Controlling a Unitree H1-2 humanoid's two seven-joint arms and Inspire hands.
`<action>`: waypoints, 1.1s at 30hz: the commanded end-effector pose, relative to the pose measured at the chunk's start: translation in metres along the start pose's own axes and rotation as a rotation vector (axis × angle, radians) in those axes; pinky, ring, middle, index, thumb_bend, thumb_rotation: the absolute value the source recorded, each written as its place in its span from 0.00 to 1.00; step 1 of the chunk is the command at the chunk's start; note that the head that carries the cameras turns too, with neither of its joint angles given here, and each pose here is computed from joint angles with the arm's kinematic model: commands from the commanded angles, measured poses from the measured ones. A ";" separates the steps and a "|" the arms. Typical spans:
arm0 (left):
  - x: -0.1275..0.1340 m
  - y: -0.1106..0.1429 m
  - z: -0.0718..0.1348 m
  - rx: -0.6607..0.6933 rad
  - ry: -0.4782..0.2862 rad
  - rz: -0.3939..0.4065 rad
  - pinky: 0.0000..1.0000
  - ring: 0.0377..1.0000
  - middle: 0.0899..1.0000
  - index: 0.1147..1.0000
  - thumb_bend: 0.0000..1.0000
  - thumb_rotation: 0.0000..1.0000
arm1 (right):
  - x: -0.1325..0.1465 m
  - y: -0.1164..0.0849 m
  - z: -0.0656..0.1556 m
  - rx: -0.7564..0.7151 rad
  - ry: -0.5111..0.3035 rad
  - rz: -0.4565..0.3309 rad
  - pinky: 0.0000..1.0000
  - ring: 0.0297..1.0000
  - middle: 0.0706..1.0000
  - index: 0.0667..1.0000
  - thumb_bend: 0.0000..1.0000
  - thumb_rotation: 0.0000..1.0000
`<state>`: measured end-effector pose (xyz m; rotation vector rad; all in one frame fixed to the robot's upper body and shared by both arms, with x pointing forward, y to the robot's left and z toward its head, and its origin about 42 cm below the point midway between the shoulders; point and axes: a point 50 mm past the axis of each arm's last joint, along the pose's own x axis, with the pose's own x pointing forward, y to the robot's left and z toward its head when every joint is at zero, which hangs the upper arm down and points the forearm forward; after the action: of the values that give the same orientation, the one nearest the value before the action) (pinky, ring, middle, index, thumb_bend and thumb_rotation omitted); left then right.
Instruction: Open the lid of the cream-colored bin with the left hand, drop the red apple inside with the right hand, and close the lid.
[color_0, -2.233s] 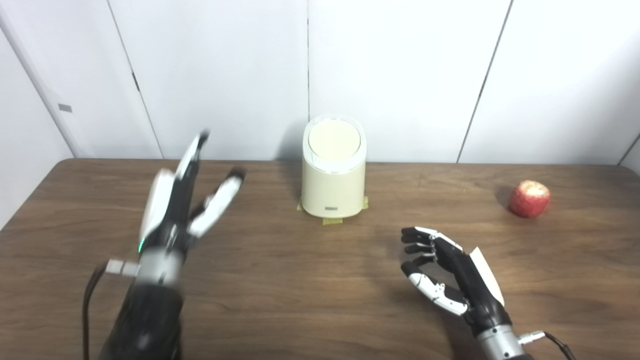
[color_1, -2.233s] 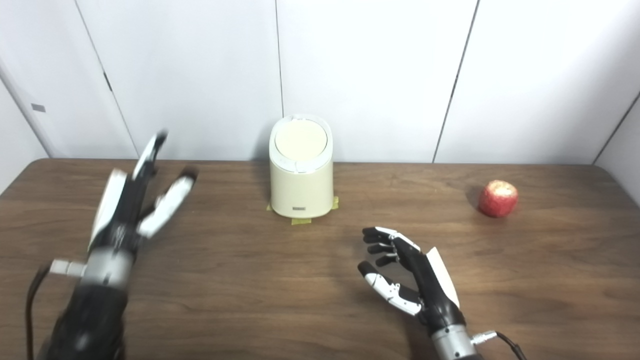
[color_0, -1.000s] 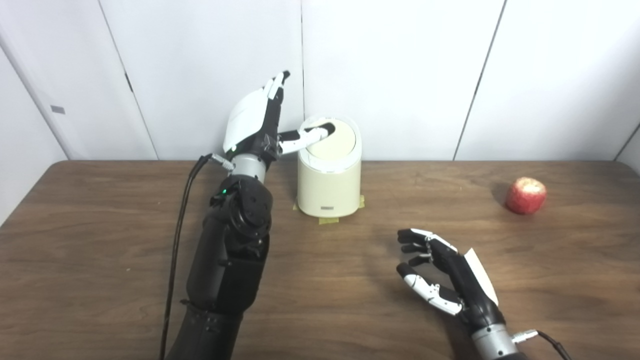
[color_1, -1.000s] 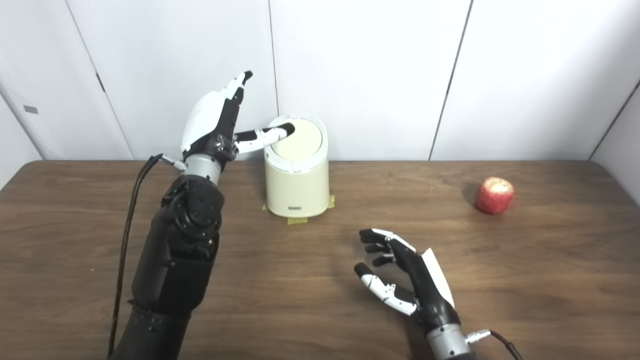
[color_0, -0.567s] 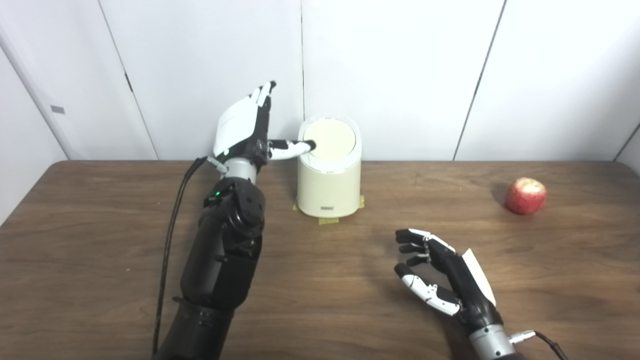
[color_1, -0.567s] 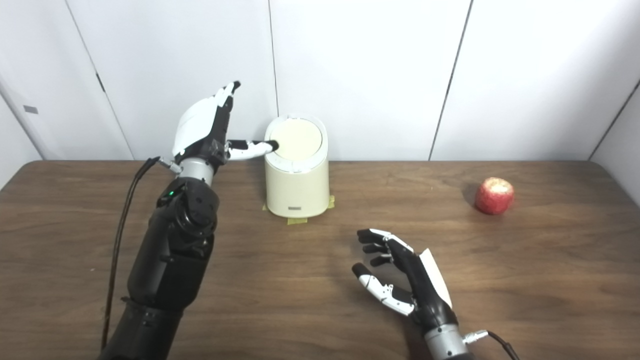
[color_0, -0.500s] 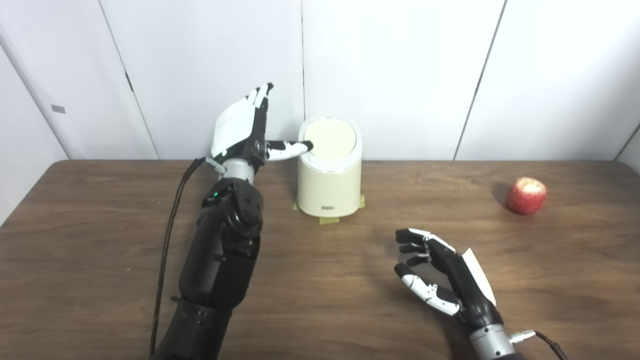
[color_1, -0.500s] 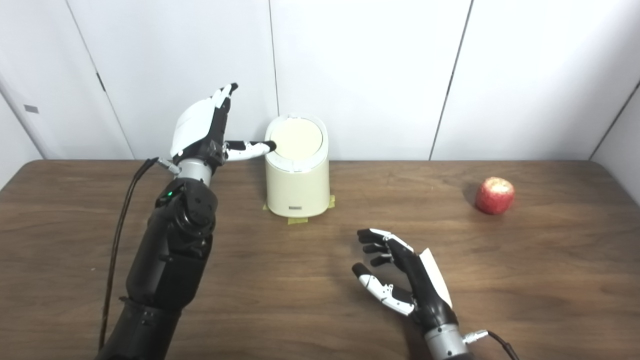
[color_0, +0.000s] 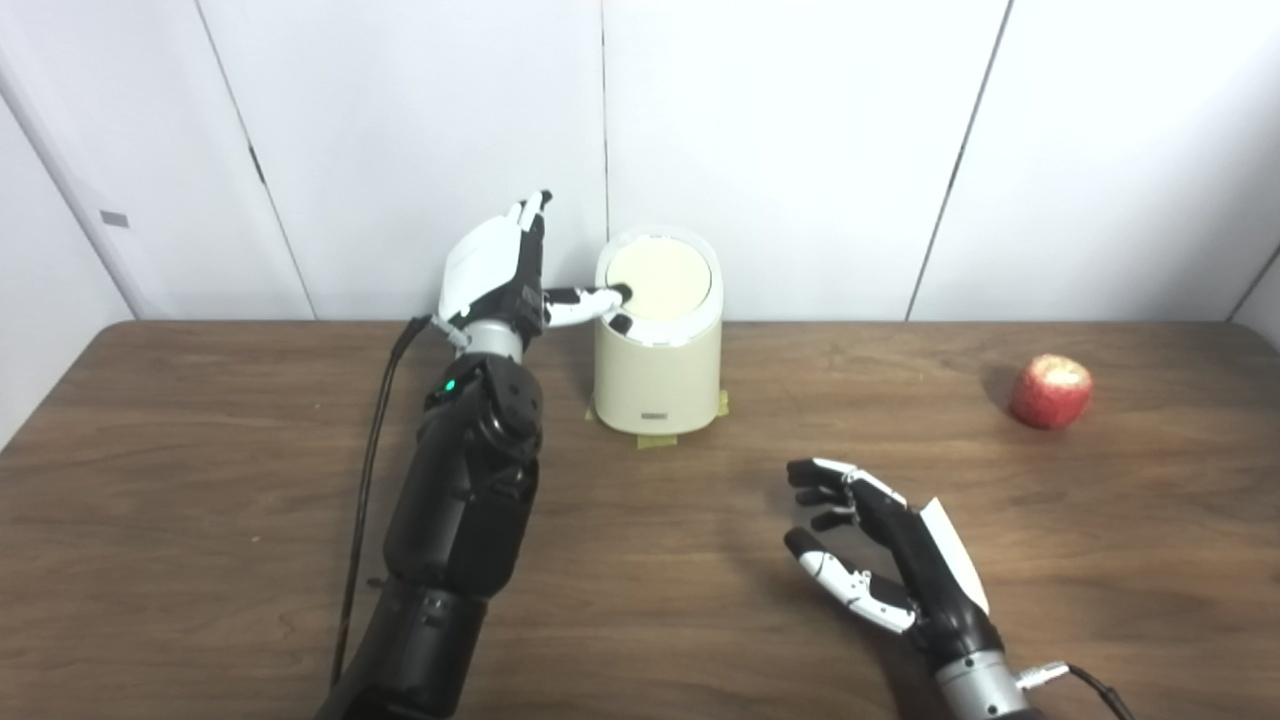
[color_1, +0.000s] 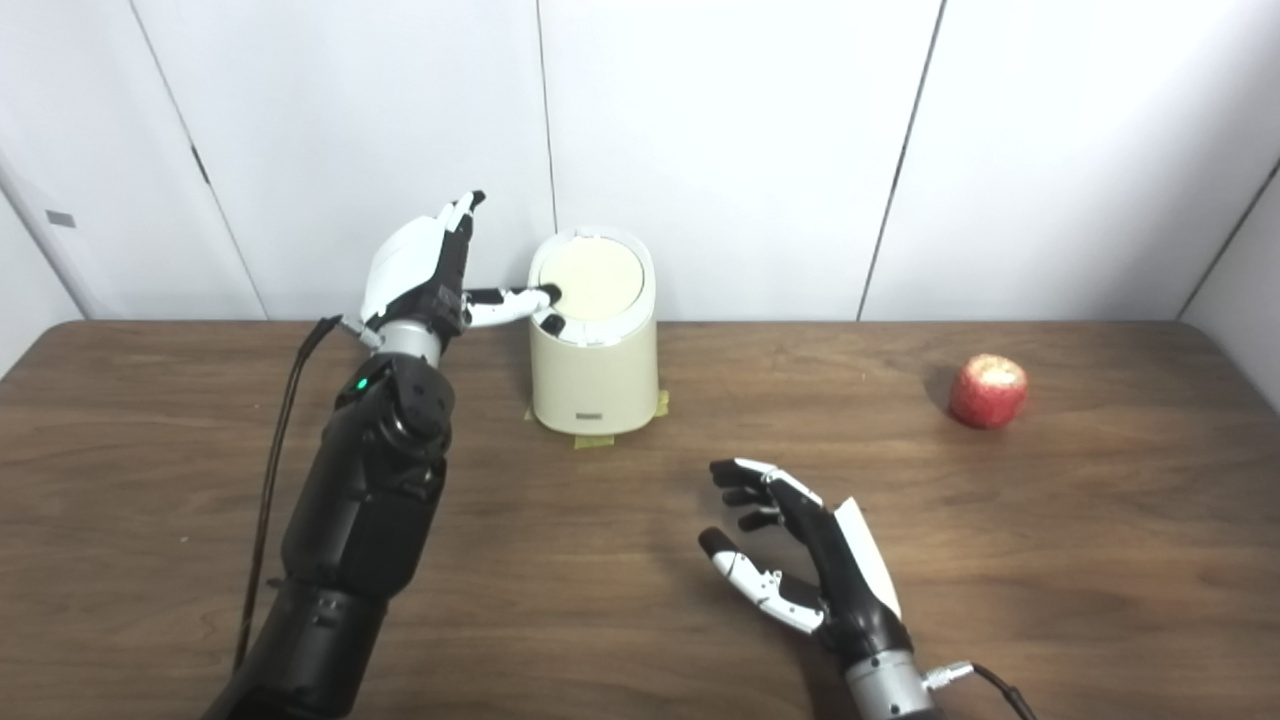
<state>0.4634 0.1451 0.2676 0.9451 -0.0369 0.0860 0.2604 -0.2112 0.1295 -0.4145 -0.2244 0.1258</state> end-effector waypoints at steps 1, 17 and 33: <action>0.011 0.025 0.029 0.018 -0.066 0.098 1.00 1.00 1.00 0.99 0.72 0.51 | 0.008 -0.005 0.012 -0.001 -0.066 -0.026 0.62 0.71 0.74 0.73 0.23 0.47; 0.024 0.018 0.036 0.065 -0.070 0.092 1.00 1.00 1.00 0.99 0.76 0.56 | 0.007 -0.004 0.013 -0.007 -0.059 -0.015 0.64 0.74 0.75 0.74 0.24 0.54; 0.029 -0.002 0.024 0.139 -0.048 0.078 1.00 1.00 1.00 0.98 0.86 0.44 | 0.008 -0.001 0.016 -0.014 -0.052 -0.015 0.66 0.74 0.75 0.74 0.25 0.55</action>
<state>0.4839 0.1312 0.2511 1.0678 -0.0232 0.0857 0.2597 -0.2074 0.1292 -0.4232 -0.2058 0.1296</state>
